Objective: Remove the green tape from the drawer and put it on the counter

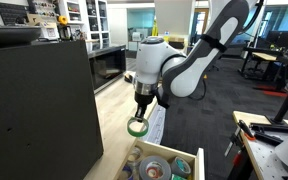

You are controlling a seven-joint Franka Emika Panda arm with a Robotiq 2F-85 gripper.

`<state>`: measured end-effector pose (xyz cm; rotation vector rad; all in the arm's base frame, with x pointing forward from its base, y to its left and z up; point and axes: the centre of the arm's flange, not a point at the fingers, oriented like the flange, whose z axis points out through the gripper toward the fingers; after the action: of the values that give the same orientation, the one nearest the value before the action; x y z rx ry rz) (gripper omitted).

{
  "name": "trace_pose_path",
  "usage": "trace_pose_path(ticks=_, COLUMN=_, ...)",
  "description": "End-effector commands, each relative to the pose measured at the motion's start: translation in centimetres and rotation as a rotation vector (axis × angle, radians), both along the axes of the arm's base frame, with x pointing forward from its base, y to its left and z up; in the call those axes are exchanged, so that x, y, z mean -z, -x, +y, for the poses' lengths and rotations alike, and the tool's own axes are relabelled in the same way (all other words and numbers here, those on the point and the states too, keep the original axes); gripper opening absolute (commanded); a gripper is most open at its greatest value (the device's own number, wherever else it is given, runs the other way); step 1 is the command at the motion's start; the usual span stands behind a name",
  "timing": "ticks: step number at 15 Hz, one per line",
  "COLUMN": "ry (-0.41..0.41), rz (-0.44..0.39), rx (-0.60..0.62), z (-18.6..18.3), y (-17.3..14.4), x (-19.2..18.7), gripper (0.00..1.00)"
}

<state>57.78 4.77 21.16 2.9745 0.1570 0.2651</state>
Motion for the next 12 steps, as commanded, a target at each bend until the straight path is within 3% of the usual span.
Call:
trace_pose_path(ticks=1, ry=-0.011, rz=0.013, rx=-0.002, z=1.4, y=-5.8, x=-1.4, gripper=0.07)
trace_pose_path(ticks=6, ry=0.003, rz=0.025, rx=0.016, z=1.2, y=-8.7, x=-2.3, gripper=0.07)
trace_pose_path(ticks=12, ry=0.009, rz=0.02, rx=0.032, z=-0.4, y=-9.3, x=-2.1, gripper=0.06)
